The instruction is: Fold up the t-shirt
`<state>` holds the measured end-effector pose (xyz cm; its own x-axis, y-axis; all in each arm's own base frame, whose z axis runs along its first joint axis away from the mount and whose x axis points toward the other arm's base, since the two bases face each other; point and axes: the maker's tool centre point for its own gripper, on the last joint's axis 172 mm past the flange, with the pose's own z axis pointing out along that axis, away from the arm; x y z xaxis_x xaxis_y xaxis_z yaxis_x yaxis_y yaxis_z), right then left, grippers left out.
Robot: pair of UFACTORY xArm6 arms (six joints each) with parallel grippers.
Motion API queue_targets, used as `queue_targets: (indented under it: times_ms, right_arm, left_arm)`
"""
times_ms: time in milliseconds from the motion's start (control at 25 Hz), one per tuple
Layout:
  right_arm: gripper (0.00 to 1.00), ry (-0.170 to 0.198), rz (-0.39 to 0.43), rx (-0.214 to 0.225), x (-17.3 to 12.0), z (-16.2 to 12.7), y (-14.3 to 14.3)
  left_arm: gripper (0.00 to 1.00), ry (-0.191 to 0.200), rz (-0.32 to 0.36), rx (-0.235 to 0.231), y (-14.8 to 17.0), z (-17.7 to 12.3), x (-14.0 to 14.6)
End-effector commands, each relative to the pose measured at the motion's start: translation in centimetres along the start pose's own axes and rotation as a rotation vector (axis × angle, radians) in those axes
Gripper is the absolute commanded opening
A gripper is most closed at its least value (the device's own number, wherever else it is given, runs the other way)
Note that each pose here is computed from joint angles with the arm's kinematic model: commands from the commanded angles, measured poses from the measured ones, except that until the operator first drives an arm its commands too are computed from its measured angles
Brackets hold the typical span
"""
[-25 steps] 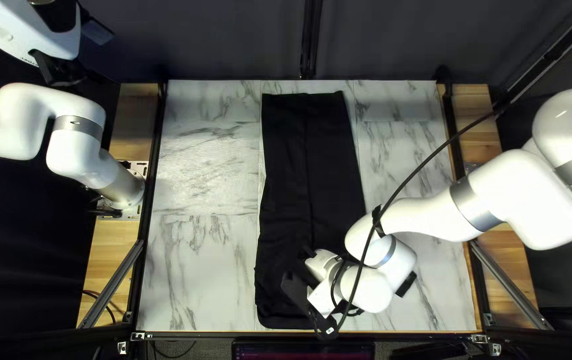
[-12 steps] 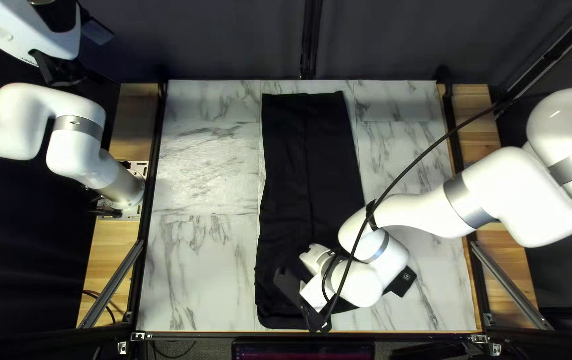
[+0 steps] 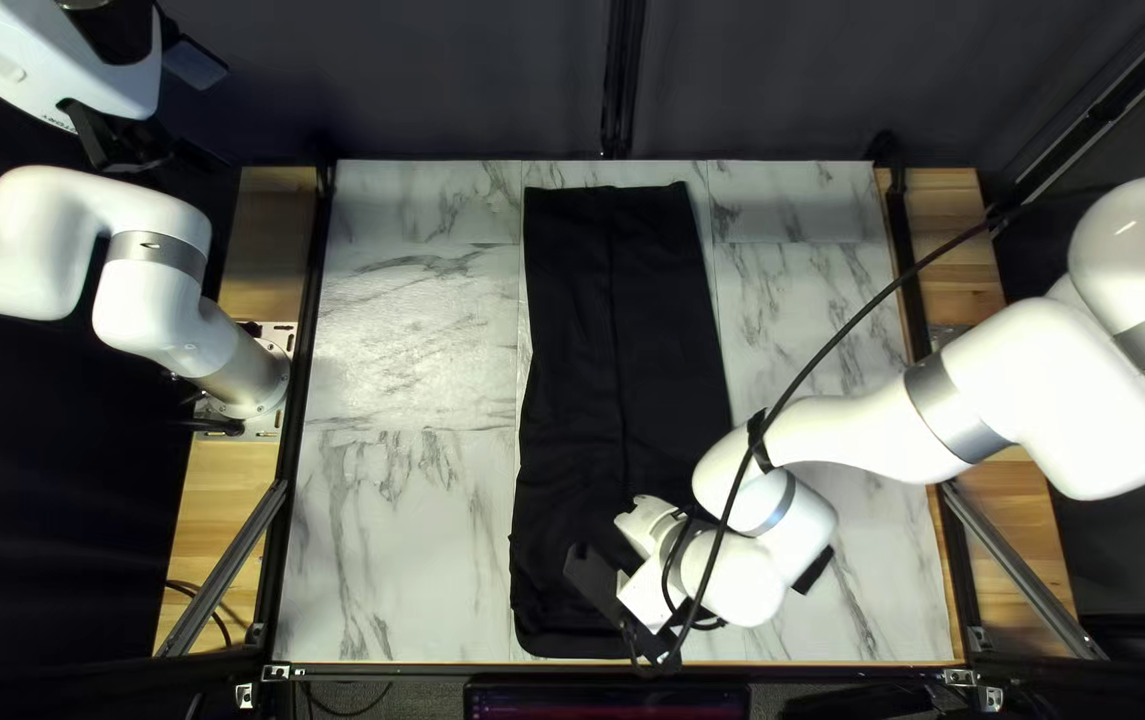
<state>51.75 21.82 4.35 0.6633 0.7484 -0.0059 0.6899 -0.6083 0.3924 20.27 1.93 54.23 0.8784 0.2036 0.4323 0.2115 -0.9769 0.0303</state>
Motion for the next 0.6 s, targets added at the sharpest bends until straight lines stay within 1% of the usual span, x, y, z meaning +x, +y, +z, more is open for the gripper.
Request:
queue_targets:
  times_ms: [40, 240, 480, 600]
  right_arm:
    - [1.00, 0.001, -0.002, 0.006, -0.1, 0.4, 0.0]
    - [1.00, 0.000, -0.007, 0.011, 0.0, 0.8, -0.4]
    - [1.00, -0.002, -0.019, 0.012, 0.5, 1.0, 0.2]
    - [0.89, -0.003, -0.024, 0.012, 0.6, 1.3, 0.7]
  left_arm:
    - [1.00, 0.000, 0.000, 0.000, 0.0, 0.0, 0.0]
    - [1.00, 0.000, 0.000, 0.000, 0.0, 0.0, 0.0]
    - [1.00, 0.000, 0.000, 0.000, 0.0, 0.0, 0.0]
    - [1.00, 0.000, 0.000, 0.000, 0.0, 0.0, 0.0]
